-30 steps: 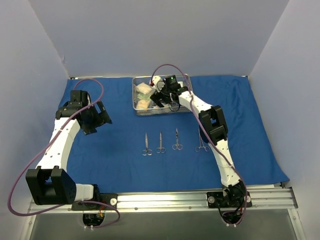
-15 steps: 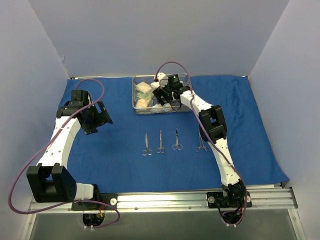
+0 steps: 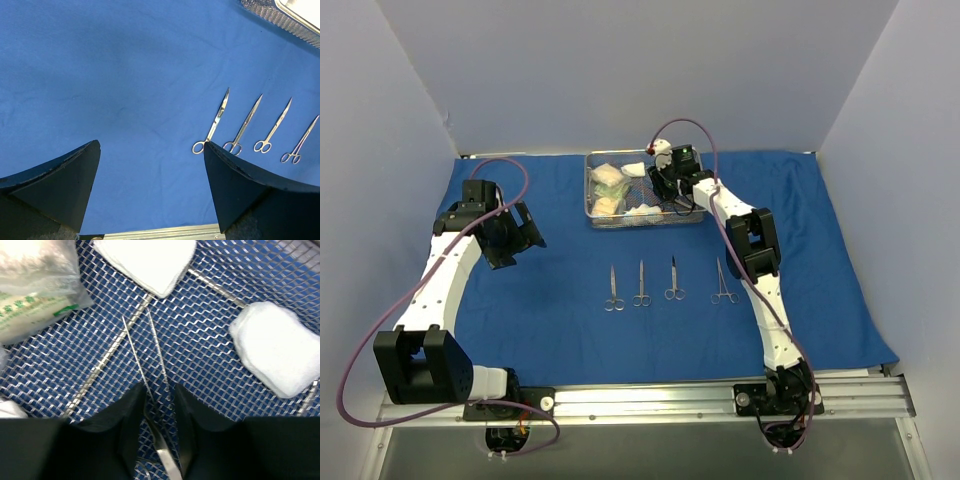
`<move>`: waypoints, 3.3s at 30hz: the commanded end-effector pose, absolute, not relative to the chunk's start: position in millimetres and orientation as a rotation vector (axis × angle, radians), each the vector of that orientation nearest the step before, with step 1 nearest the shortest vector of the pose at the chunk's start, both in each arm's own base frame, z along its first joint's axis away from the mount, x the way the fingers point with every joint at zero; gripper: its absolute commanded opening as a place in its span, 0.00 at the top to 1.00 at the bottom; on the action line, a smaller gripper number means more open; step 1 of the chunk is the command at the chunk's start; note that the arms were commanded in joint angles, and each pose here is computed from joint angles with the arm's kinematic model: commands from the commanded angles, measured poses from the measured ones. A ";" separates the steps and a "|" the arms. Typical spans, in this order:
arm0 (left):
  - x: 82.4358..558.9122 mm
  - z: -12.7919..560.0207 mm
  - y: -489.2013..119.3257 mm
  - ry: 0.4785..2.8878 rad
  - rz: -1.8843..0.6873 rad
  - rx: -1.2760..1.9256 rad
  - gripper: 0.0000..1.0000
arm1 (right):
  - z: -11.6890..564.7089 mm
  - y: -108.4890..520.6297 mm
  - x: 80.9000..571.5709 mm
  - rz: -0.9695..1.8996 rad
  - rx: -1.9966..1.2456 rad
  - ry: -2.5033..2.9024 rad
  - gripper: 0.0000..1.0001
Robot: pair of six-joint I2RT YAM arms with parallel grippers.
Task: Open and lay out the surgical kit
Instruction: Pick up the medical item from the container, then place the medical item in the surgical kit.
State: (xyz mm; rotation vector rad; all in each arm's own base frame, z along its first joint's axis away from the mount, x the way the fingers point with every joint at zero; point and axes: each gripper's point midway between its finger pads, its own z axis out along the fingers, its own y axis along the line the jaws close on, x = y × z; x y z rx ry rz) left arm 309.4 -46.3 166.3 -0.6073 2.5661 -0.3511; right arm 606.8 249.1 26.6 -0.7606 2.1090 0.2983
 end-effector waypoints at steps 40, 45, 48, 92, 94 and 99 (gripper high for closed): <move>321.7 197.4 -69.2 2.434 -0.564 -0.493 0.06 | 236.6 249.7 608.3 0.393 -0.446 1.646 1.00; 323.1 207.8 -75.6 2.384 -0.609 -0.497 0.06 | 262.6 233.4 594.9 0.437 -0.083 1.668 1.00; 327.6 219.9 -95.4 2.334 -0.604 -0.453 0.06 | 262.6 224.9 573.3 0.406 0.172 1.684 1.00; 295.7 326.4 -280.4 1.728 -1.464 0.124 0.26 | 367.1 343.7 341.7 1.485 -0.025 1.417 1.00; 297.8 327.3 -278.7 1.720 -1.458 0.113 0.27 | 374.3 345.4 336.1 1.535 -0.039 1.378 1.00; 296.6 337.0 -275.4 1.652 -1.521 0.098 0.32 | 378.4 350.8 327.4 1.621 -0.062 1.357 1.00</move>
